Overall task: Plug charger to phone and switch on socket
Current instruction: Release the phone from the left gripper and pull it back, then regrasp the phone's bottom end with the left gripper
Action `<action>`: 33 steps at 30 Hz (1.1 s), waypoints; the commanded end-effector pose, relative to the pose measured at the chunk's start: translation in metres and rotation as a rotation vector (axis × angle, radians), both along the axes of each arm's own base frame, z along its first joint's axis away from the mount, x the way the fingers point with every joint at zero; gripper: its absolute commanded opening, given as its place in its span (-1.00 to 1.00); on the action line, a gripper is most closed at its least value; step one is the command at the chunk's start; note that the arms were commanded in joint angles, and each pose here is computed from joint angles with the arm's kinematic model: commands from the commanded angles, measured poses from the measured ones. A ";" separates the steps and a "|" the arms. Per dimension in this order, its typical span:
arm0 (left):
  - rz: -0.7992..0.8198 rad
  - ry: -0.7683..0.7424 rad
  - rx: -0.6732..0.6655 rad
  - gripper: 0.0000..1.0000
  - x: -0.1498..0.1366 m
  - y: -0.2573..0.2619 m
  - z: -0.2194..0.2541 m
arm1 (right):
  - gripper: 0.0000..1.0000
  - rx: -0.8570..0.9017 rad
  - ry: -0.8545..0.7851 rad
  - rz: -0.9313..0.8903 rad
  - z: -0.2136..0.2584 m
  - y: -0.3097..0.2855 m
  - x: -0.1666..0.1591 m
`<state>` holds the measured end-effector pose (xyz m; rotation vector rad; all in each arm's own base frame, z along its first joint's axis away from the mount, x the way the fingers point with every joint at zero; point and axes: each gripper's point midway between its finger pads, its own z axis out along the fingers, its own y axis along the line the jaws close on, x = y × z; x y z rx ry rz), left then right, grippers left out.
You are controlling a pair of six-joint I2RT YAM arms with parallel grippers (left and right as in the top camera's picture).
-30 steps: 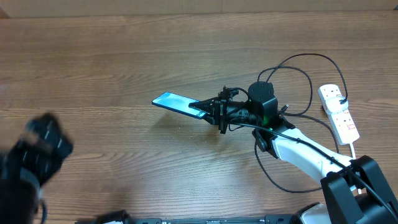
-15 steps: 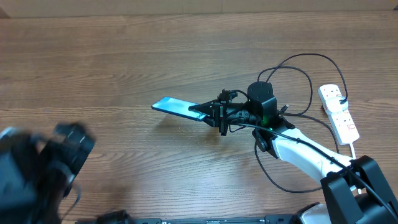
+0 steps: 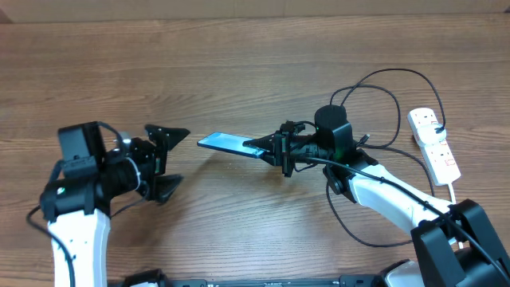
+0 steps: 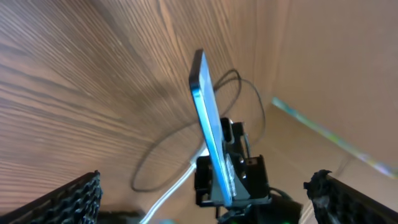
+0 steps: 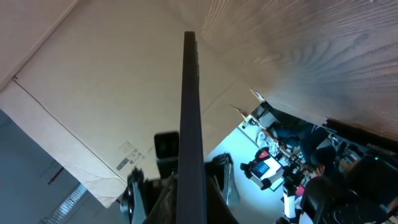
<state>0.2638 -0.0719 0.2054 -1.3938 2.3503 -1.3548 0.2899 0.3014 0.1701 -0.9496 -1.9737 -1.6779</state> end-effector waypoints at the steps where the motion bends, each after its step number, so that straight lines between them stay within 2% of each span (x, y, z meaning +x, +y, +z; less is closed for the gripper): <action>1: -0.018 0.055 -0.146 0.99 0.005 -0.021 -0.001 | -0.92 0.012 -0.042 -0.016 0.012 0.001 0.005; 8: -0.037 0.024 -0.156 1.00 0.037 -0.051 -0.004 | -0.92 0.032 -0.089 -0.001 0.020 0.014 -0.001; 14: -0.071 0.028 -0.170 0.93 0.049 -0.075 -0.009 | -0.92 0.078 -0.184 -0.019 0.038 0.018 0.004; 20: -0.072 0.042 -0.169 0.49 0.049 -0.076 -0.013 | -0.92 0.080 -0.183 -0.013 0.039 0.018 0.003; 22: -0.070 0.042 -0.167 0.26 0.050 -0.076 -0.013 | -0.92 0.080 -0.180 -0.014 0.039 0.018 0.003; 26: -0.050 0.045 -0.154 0.03 0.052 -0.073 -0.015 | -0.92 0.084 -0.175 -0.002 0.039 0.018 0.001; 28: -0.027 0.059 -0.153 -0.27 0.053 -0.072 -0.017 | -0.92 0.086 -0.170 0.003 0.039 0.018 0.000; 33: -0.011 0.065 -0.146 -0.39 0.054 -0.070 -0.018 | -0.92 0.117 -0.121 0.025 0.045 0.020 -0.005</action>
